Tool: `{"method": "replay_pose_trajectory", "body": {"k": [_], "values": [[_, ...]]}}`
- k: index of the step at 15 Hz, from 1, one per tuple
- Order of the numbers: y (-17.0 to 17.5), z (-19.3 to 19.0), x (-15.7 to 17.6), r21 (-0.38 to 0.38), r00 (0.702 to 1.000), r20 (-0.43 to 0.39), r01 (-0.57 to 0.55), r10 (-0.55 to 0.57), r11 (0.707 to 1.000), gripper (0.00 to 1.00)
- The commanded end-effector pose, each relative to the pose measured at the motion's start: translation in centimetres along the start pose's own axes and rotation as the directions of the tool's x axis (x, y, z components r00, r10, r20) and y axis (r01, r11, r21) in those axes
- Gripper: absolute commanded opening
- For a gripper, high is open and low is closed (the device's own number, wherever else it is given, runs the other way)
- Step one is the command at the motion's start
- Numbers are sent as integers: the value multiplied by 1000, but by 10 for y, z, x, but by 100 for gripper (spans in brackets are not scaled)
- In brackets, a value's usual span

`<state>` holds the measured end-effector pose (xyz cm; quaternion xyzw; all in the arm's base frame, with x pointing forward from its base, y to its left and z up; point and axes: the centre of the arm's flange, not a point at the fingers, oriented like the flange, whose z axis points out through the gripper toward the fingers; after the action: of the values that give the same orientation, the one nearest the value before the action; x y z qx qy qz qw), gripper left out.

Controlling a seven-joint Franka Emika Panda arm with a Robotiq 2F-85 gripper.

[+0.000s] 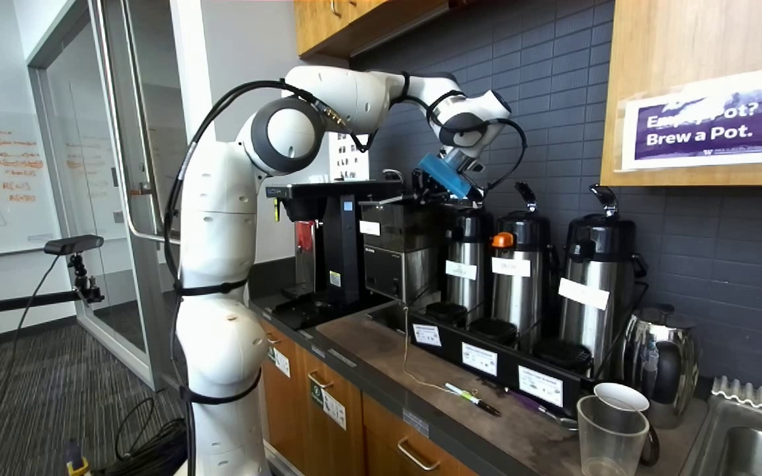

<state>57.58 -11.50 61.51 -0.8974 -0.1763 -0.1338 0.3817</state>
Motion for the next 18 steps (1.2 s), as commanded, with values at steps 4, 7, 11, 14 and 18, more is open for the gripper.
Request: {"method": "replay_pose_trajectory", "body": {"k": [4, 7, 11, 14, 18], "values": [[-10, 7, 7, 36, 1000, -12, -3, 3, 999, 0], [-20, 11, 9, 36, 1000, -5, 12, -12, 999, 0], [-30, 10, 8, 32, 1000, -1, 29, -29, 999, 0], [-36, 11, 8, 31, 999, 2, 39, -39, 999, 0], [-44, 14, 7, 42, 998, 15, 62, -62, 997, 0]]}}
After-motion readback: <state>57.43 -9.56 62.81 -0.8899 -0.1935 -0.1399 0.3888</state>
